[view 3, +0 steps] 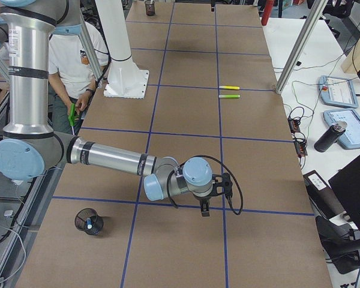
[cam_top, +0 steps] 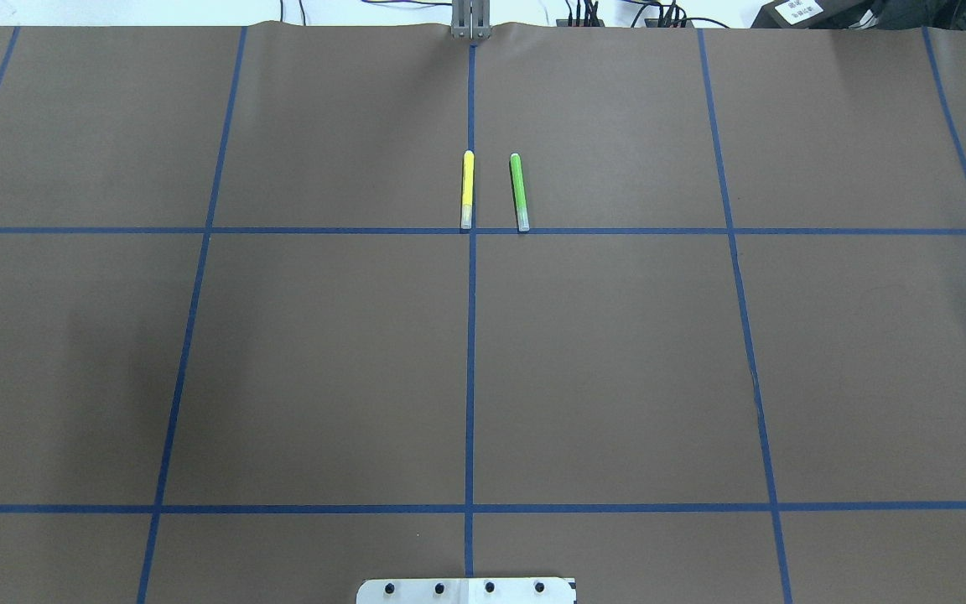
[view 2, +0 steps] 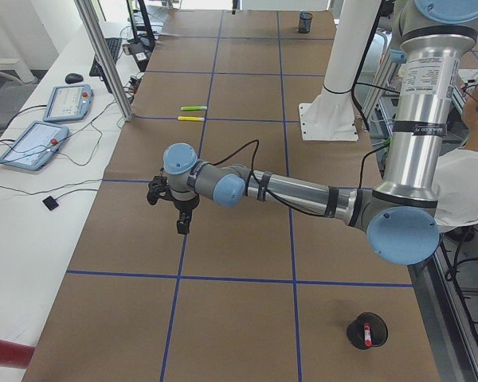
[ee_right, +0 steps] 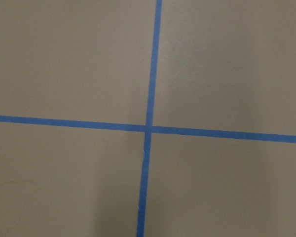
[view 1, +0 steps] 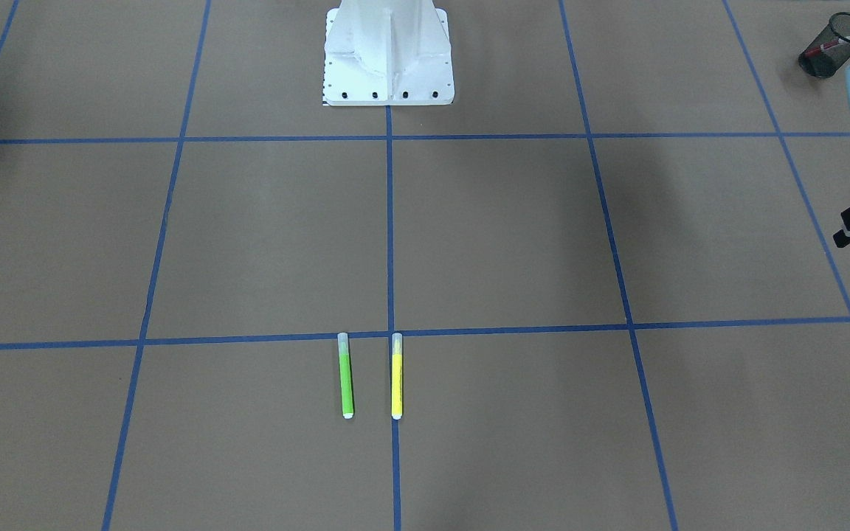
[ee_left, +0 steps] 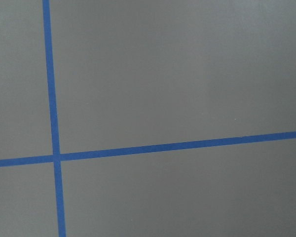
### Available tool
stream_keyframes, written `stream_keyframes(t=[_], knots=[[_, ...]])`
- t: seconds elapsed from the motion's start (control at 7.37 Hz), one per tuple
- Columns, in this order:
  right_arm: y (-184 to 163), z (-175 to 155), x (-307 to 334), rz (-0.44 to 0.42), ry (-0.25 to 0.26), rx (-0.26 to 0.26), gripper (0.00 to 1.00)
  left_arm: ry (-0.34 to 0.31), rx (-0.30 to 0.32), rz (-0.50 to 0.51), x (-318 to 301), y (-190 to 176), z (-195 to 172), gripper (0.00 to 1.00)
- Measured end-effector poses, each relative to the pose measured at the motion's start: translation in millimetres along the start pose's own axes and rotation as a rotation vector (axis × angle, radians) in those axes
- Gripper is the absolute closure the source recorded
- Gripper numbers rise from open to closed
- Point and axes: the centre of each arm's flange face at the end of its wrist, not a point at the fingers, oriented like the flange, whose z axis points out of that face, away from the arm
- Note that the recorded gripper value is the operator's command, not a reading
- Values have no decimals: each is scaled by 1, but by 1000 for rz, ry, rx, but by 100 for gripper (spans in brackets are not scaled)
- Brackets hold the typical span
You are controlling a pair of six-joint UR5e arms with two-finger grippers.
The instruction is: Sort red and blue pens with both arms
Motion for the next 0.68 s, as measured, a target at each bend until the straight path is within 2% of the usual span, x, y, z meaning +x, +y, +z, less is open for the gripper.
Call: stream_keyframes(t=[0.27,0.54,0.68], knots=[[-26,19,-28,-2,29,-89,0,-17,-3,19,-12,3,1,1],[-27,24,-41,-37,59,-117,0,-41,-15,67,-36,12,5,1],[-15,18,-46,-46,69,-120,0,-50,-25,87,-51,16,6,1]])
